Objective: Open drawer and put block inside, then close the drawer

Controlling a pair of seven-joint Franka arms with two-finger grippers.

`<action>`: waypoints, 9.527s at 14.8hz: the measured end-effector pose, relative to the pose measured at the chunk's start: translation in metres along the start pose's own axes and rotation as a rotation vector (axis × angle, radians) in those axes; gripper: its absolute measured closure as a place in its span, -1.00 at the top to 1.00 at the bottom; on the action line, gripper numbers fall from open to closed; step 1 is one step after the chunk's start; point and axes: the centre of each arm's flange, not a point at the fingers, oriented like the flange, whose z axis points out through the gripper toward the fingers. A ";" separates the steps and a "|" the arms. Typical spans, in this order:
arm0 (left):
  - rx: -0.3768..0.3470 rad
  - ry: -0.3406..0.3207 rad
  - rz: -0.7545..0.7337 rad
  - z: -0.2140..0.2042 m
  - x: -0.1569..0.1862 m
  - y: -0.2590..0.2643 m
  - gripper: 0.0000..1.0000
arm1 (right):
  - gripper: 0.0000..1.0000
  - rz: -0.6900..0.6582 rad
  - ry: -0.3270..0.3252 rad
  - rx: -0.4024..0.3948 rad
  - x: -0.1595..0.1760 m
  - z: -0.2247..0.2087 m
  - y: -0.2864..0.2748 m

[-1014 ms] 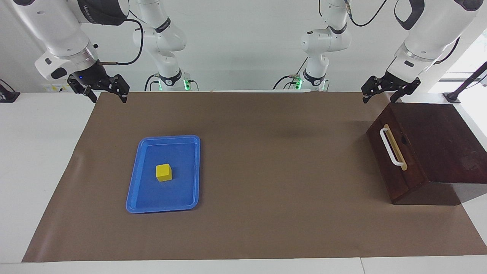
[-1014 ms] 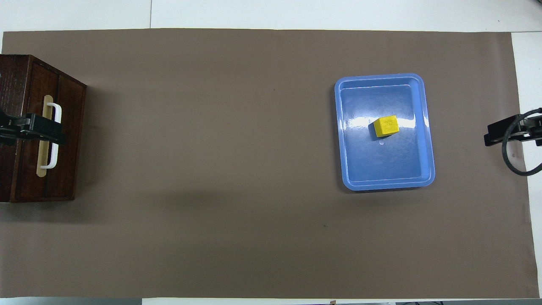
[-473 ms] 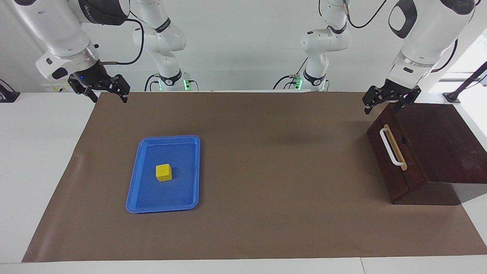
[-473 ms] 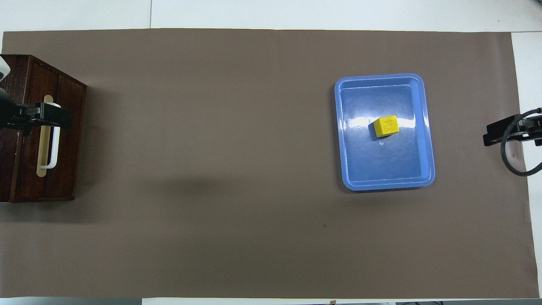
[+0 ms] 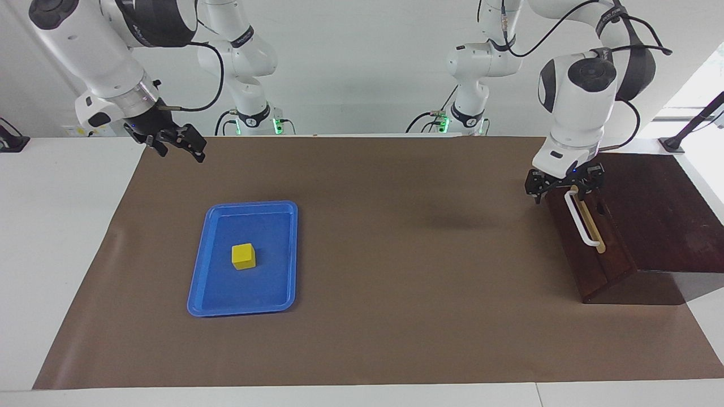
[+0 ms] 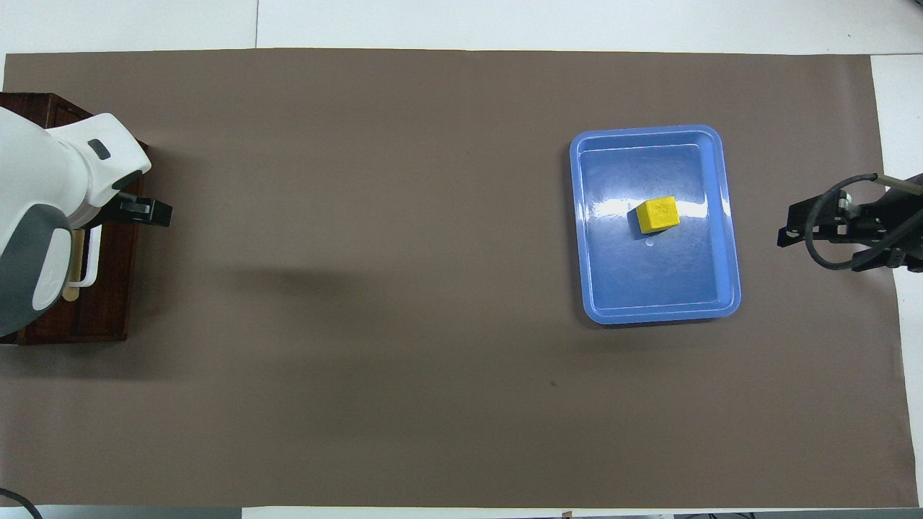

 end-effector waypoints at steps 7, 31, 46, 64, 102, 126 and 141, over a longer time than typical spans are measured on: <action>0.063 -0.008 -0.104 0.078 0.005 -0.001 1.00 | 1.00 0.533 -0.160 0.219 0.043 0.089 0.042; 0.074 0.079 -0.072 0.094 0.011 0.100 1.00 | 1.00 0.798 -0.451 0.337 0.156 0.266 0.027; -0.108 -0.025 -0.319 -0.039 0.047 0.067 1.00 | 0.97 0.813 -0.484 0.361 0.158 0.285 0.018; -0.330 -0.266 -1.233 -0.133 -0.010 0.122 1.00 | 0.10 0.808 -0.436 0.378 0.164 0.261 -0.007; -0.320 -0.366 -1.898 -0.088 0.041 0.320 1.00 | 0.10 0.994 -0.393 0.363 -0.028 0.164 -0.350; -0.239 -0.342 -1.867 -0.094 0.047 0.274 0.12 | 1.00 1.033 -0.409 0.348 -0.017 0.142 -0.327; -0.224 -0.313 -1.672 -0.004 -0.008 -0.098 0.12 | 1.00 0.640 -0.213 0.255 0.047 0.063 -0.170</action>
